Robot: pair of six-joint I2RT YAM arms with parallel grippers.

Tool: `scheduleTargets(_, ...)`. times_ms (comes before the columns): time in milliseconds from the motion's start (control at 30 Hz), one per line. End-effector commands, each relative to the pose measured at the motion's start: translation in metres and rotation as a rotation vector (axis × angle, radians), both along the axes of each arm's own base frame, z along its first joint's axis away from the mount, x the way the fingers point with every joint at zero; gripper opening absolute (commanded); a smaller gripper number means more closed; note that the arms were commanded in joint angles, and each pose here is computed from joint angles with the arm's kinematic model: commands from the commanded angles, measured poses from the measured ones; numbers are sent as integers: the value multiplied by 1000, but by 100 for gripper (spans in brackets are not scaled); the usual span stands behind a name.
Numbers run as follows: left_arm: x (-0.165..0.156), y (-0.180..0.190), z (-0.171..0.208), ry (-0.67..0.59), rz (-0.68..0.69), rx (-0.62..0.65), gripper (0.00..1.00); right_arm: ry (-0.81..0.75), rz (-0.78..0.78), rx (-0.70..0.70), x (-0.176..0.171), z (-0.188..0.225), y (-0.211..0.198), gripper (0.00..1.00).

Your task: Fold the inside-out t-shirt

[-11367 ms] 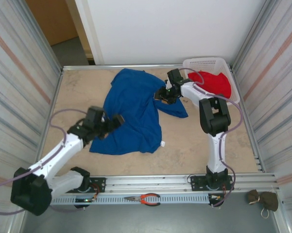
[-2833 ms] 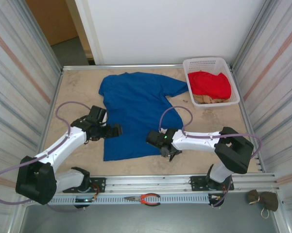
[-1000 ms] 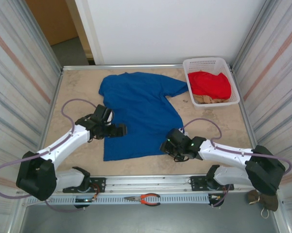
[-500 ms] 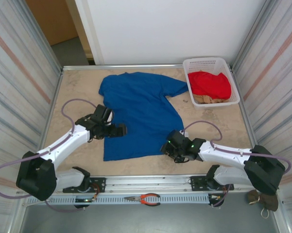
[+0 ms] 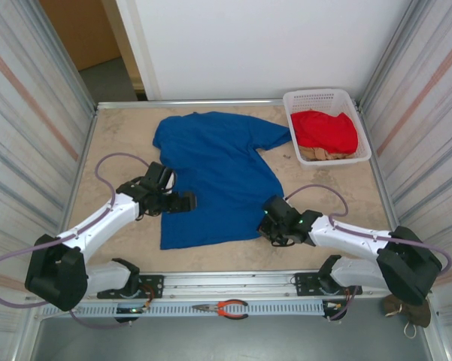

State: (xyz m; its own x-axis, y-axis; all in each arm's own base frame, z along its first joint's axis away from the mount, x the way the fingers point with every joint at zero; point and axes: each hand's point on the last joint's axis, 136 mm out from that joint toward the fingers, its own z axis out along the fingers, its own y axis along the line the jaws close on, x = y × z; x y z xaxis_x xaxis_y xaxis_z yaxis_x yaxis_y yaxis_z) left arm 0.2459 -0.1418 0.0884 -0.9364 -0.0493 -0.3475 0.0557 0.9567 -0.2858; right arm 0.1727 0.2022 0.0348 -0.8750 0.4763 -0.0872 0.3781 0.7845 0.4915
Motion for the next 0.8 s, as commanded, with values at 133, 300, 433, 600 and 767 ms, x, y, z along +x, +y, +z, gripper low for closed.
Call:
scheduleTargets(133, -3, -17, 25, -149, -161, 50, 99, -100, 31, 78, 11, 53, 11, 0)
scheduleTargets(300, -18, -60, 31, -280, -372, 123, 99, -146, 32, 107, 19, 76, 14, 0)
scheduleTargets(433, -35, -104, 30, -405, -555, 177, 99, -162, 32, 118, 24, 84, 15, 0)
scheduleTargets(600, -53, -148, 20, -489, -699, 203, 99, -173, 29, 137, 27, 90, 17, 0)
scheduleTargets(767, -59, -175, 10, -519, -779, 242, 99, -184, 24, 141, 28, 95, 15, 0)
